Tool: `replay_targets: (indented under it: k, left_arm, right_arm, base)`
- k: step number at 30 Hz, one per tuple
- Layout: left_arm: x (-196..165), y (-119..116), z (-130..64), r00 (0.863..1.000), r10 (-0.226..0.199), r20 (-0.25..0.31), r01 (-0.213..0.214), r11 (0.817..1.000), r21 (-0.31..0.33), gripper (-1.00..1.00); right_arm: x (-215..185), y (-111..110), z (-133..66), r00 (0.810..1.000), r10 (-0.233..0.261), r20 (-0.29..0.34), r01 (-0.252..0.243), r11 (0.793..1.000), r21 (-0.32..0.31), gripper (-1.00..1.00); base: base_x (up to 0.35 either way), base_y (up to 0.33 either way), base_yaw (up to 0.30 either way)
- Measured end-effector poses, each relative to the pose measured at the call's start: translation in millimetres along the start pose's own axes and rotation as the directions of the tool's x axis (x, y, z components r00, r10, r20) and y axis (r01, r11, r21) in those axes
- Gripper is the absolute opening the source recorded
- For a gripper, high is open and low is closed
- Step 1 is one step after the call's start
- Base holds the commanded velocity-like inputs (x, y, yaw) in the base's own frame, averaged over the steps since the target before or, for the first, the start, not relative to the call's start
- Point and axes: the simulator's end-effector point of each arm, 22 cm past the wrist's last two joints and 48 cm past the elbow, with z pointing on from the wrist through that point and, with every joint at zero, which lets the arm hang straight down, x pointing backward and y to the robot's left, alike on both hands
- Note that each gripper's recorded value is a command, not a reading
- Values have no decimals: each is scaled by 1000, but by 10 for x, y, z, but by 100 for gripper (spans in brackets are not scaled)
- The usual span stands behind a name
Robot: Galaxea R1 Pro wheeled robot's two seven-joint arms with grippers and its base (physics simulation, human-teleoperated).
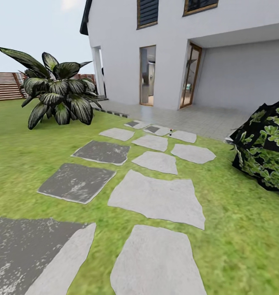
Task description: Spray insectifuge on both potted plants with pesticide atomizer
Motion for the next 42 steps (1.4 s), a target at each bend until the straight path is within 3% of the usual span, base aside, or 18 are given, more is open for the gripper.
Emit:
replay_targets:
  k: [22,31,37,42]
  left_arm:
    - [-2,2,0,1000,0,0,0,1000,-1,100]
    - [-7,-3,1,1000,0,2,0,1000,1,100]
    - [-3,-4,0,1000,0,2,0,1000,1,100]
    - [-2,0,-1,1000,0,1,0,1000,0,100]
  right_arm:
    - [9,13,-2,1000,0,-2,0,1000,-1,100]
    - [522,65,-143,993,7,-116,-8,1000,-6,100]
    - [1032,98,-349,973,6,-231,-9,1000,-10,100]
    - [1174,106,-420,965,10,-263,-13,1000,-9,100]
  base:
    - [337,95,-54]
    - [338,95,0]
    - [338,95,0]
    - [338,96,0]
